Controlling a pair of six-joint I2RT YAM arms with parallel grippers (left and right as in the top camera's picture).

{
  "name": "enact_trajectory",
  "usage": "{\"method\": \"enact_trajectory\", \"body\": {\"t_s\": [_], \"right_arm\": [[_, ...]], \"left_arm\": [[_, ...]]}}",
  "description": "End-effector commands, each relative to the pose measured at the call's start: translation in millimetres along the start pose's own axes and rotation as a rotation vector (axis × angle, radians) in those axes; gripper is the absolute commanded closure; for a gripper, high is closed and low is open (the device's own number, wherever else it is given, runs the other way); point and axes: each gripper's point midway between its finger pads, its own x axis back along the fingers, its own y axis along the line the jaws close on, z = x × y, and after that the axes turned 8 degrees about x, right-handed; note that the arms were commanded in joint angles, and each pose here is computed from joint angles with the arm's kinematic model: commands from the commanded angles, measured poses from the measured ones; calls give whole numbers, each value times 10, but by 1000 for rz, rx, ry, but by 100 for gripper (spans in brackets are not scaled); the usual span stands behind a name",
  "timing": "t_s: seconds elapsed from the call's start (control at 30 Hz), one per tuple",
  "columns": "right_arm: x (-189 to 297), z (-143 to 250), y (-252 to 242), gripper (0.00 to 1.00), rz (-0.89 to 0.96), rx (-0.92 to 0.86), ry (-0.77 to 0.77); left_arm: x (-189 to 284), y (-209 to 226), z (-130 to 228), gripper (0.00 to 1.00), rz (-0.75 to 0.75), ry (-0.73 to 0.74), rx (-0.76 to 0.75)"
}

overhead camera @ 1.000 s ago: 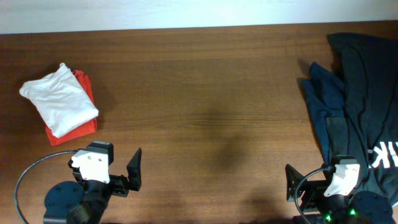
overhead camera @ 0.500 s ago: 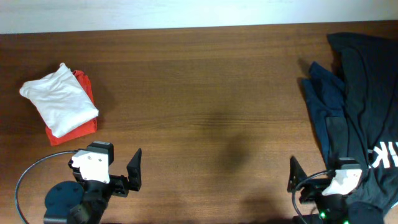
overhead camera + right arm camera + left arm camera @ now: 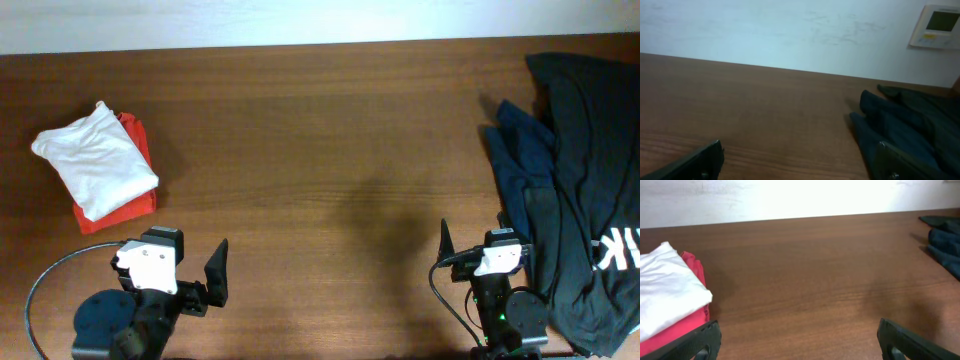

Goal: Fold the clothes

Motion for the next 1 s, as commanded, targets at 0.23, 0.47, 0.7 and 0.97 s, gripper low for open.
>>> {"method": "enact_trajectory", "body": {"t_s": [0.23,0.47,0.7,0.97], "right_arm": [[1,13,19,1,-10,9,-2],[1,13,19,1,-10,10,-2],[1,13,19,1,-10,9,-2],[1,13,19,1,-10,9,-2]], "left_arm": [[-1,8,3,1,-4,-3,8],[-1,8,3,1,-4,-3,8],[-1,8,2,1,-4,-3,8],[-296,337,638,1,-94,-44,-6]]}}
